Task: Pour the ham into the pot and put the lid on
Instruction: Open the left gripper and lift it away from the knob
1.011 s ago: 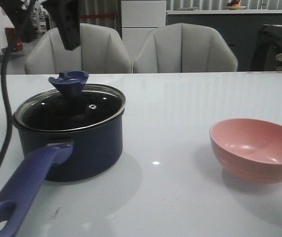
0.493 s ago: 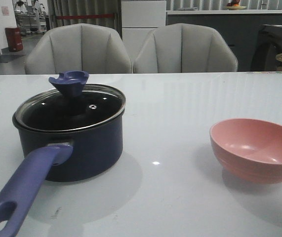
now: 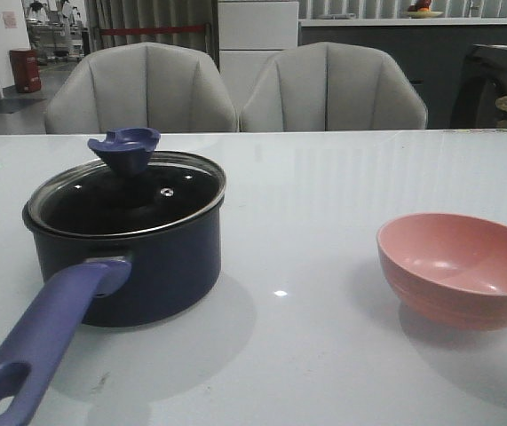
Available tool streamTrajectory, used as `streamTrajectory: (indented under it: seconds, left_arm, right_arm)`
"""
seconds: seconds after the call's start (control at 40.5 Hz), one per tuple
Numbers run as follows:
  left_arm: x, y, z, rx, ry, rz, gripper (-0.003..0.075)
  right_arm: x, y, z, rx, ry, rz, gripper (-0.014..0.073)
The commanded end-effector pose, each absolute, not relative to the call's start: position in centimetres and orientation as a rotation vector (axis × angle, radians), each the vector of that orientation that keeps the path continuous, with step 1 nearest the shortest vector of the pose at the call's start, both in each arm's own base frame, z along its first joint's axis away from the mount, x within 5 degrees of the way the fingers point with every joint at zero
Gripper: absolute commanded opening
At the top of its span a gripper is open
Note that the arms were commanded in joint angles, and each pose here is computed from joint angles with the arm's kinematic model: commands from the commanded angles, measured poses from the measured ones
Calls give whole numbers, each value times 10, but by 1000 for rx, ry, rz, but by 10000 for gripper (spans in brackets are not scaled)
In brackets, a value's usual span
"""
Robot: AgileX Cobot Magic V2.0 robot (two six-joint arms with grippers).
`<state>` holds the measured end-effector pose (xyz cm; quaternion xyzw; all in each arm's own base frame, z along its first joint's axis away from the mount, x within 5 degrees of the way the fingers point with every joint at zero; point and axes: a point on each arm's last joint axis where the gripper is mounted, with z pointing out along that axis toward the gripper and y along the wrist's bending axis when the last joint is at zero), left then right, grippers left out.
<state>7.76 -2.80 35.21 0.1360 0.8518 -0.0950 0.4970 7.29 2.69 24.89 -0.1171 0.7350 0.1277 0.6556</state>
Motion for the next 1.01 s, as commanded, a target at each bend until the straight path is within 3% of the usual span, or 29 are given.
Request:
streamTrajectory:
  seconds: [0.0, 0.271, 0.419, 0.543, 0.617, 0.987]
  left_arm:
    - [66, -24, 350, 289, 1911, -265, 575]
    - [31, -13, 312, 268, 1771, -279, 547]
    - [23, -10, 298, 263, 1738, -283, 391]
    - [21, -10, 294, 263, 1734, -283, 187]
    - [21, -10, 294, 262, 1733, -284, 104]
    - [22, -10, 293, 263, 1739, -283, 114]
  right_arm:
    - [74, 26, 267, -245, 1552, 287, 161]
    - [74, 26, 267, -245, 1552, 287, 161]
    - [74, 26, 267, -245, 1552, 287, 161]
    - [74, 26, 267, -245, 1552, 287, 161]
    - [74, 26, 267, -245, 1552, 287, 161]
    - [74, 26, 267, -245, 1552, 287, 161]
